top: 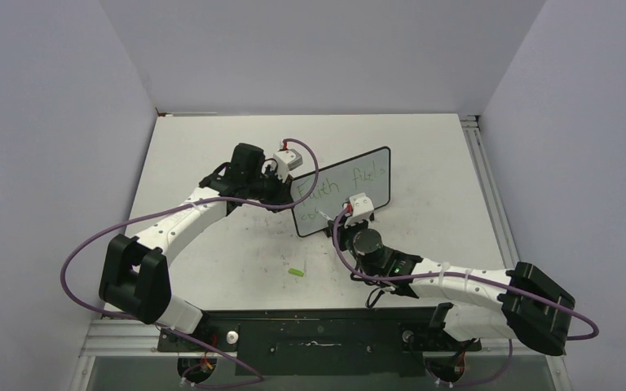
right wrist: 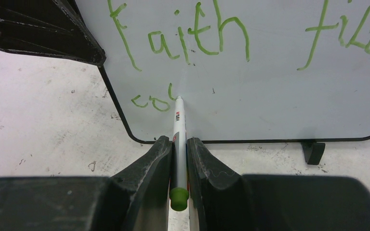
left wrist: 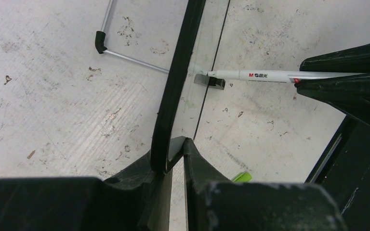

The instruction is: Write a sentence on the whiteboard

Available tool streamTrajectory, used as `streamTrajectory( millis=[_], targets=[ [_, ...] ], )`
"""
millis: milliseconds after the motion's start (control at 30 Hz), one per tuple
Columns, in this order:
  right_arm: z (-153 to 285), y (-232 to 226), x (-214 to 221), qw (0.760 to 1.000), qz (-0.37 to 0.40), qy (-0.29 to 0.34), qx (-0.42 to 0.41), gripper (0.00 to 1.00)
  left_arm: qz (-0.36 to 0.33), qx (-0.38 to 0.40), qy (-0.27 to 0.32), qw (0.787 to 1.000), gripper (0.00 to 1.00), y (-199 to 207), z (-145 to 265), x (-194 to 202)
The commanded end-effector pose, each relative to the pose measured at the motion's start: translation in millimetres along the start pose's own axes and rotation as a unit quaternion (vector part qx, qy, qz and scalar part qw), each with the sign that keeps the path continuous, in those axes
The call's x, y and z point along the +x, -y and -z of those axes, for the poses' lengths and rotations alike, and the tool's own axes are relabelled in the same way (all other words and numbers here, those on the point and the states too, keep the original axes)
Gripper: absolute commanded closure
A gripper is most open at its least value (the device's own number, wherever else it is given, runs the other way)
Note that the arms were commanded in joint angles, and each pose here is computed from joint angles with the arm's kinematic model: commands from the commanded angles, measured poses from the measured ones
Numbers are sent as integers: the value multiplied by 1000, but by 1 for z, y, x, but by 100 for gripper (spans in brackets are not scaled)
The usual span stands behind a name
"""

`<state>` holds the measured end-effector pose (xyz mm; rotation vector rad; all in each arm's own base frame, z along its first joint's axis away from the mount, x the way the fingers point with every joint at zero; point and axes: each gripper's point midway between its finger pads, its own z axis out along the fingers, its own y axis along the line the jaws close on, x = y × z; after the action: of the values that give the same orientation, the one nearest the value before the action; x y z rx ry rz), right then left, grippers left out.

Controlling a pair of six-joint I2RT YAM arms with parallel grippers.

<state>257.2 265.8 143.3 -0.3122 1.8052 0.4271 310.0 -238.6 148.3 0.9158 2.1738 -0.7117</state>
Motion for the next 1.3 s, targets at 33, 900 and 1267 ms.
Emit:
streamTrajectory(
  millis=[33,900,1267],
  targets=[
    [1,6,-30,999,-14,44,20,95,-22,-19,-4,1000,100,-5,6,-3],
    [-2,2,-18,1000,-7,26,12,95,-22,-18,-4,1000,100,-4,6,-3],
    [-1,2,-1,1000,-5,3,10,95,-22,-18,-4,1000,100,-5,5,-3]
  ],
)
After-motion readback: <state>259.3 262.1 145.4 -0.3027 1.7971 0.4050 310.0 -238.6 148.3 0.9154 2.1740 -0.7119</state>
